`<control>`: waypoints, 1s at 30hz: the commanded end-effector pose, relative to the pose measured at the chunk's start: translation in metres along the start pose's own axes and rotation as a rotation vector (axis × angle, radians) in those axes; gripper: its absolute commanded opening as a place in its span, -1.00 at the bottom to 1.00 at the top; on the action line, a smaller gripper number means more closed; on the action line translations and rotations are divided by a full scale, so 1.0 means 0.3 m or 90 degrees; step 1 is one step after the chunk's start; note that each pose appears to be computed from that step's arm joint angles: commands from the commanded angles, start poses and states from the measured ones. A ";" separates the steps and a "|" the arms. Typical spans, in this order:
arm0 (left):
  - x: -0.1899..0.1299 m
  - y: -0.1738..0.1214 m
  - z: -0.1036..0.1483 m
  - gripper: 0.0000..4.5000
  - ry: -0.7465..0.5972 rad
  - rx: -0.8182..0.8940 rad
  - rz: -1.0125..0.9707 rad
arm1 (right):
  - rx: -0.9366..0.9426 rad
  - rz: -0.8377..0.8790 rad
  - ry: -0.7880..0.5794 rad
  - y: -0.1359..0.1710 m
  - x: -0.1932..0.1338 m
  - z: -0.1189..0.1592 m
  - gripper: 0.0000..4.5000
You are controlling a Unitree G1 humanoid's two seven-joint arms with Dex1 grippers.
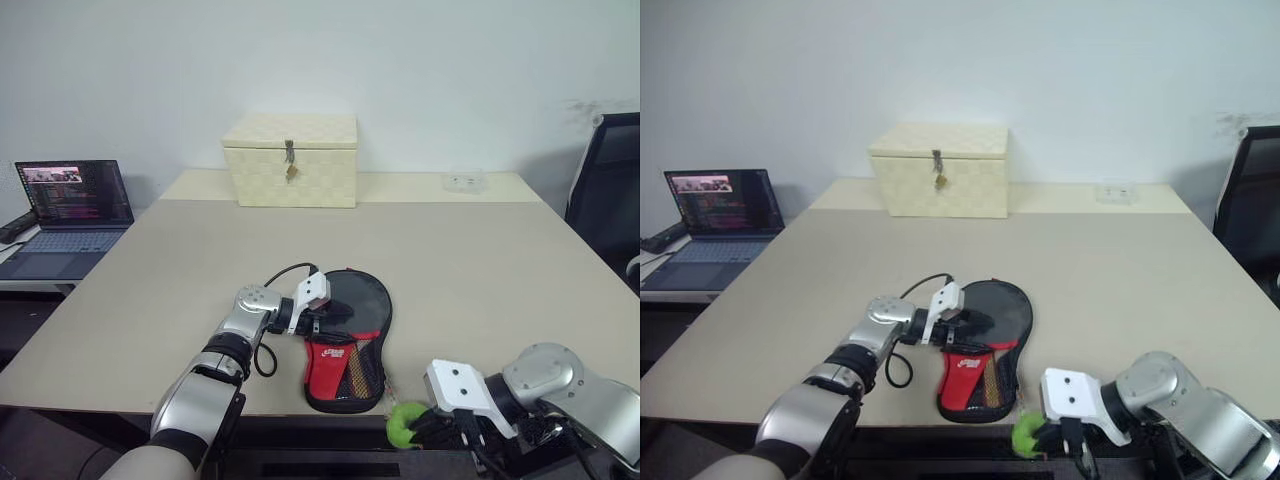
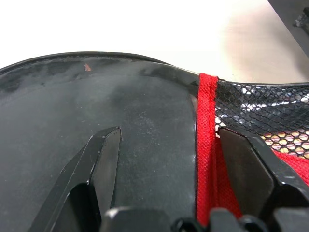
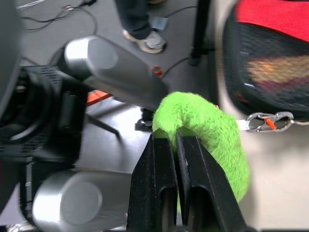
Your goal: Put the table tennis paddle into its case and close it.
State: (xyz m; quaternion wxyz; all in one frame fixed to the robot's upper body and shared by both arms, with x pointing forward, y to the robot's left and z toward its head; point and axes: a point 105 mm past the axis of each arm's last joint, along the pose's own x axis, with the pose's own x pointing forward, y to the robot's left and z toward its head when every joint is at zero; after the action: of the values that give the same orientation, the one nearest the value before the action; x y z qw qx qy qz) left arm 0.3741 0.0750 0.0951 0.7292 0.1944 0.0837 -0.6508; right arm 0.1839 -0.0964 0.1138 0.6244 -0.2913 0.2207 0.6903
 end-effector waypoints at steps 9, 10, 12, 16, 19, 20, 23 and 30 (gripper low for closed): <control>0.070 0.000 -0.018 0.55 0.047 -0.006 0.004 | -0.016 0.065 -0.061 0.134 0.055 0.096 -0.99; 0.076 0.001 -0.013 0.55 0.047 -0.005 0.005 | -0.014 0.063 -0.060 0.130 0.051 0.094 -0.99; 0.081 -0.002 -0.005 0.55 0.041 0.001 -0.003 | -0.002 0.024 -0.050 0.099 0.061 0.086 -0.99; 0.087 -0.003 -0.002 0.55 0.037 0.003 -0.002 | 0.011 -0.014 -0.047 0.060 0.044 0.084 -0.56; 0.086 -0.001 -0.001 0.55 0.027 0.000 0.006 | 0.005 -0.049 -0.049 0.018 0.014 0.094 -0.13; 0.082 0.000 -0.003 0.55 0.023 -0.001 0.010 | 0.009 -0.062 -0.058 0.001 0.001 0.102 0.03; 0.069 0.005 -0.002 0.55 0.007 -0.004 0.023 | 0.041 -0.118 -0.108 -0.076 -0.050 0.133 0.03; -0.016 0.025 0.051 0.55 -0.074 0.010 0.053 | 0.063 -0.341 -0.185 -0.350 -0.186 0.090 0.03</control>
State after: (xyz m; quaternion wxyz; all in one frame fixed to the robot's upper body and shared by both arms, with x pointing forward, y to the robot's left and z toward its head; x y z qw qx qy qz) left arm 0.3777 0.0677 0.0979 0.7528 0.1740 0.0541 -0.6326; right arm 0.2674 -0.0989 0.1646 0.7965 -0.1980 0.1280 0.5568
